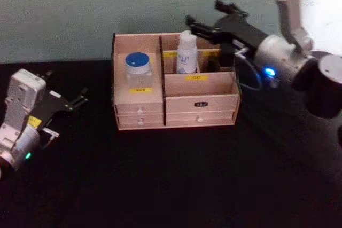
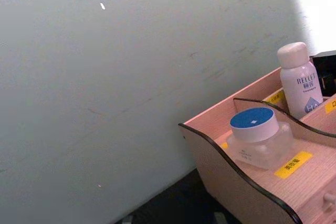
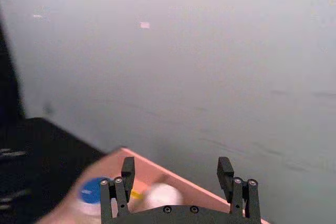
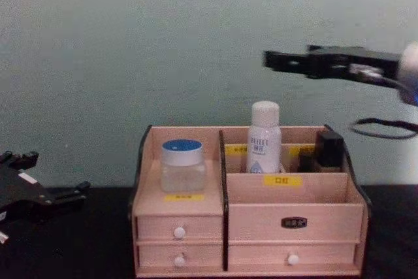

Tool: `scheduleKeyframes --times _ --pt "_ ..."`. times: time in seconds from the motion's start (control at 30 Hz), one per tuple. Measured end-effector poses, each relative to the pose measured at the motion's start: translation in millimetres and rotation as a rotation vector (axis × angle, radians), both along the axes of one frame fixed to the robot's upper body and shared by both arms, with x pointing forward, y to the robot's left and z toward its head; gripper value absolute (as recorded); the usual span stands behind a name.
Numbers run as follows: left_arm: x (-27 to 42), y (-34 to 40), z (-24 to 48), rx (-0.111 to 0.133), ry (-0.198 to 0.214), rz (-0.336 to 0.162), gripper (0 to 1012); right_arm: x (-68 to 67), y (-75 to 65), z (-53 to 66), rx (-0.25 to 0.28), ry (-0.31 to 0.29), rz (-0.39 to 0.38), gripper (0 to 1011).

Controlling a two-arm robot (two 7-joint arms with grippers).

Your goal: Pick up the facial cleanser and watermelon frost from the table and place them into the tiered storage box.

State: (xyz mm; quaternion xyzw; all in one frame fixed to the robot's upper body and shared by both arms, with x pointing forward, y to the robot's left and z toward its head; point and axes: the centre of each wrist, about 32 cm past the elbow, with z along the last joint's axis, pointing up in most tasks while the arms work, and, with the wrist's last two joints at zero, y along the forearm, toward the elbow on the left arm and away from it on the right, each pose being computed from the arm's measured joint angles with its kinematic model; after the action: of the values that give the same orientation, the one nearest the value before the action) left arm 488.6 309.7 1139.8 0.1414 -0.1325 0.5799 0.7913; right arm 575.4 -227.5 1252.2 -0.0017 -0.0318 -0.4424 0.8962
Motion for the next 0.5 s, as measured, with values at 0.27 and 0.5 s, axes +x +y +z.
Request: scheduleKeyframes --times 0.27,0.5 --pt "0.0 0.0 0.0 0.000 0.000 0.000 1001 -19.1 -32.3 -21.9 0.006 -0.015 -0.183 1000" --pt "0.0 0.0 0.0 0.000 0.000 0.000 1001 -40.7 -45.6 -53.7 -0.004 -0.029 -0.303 1000"
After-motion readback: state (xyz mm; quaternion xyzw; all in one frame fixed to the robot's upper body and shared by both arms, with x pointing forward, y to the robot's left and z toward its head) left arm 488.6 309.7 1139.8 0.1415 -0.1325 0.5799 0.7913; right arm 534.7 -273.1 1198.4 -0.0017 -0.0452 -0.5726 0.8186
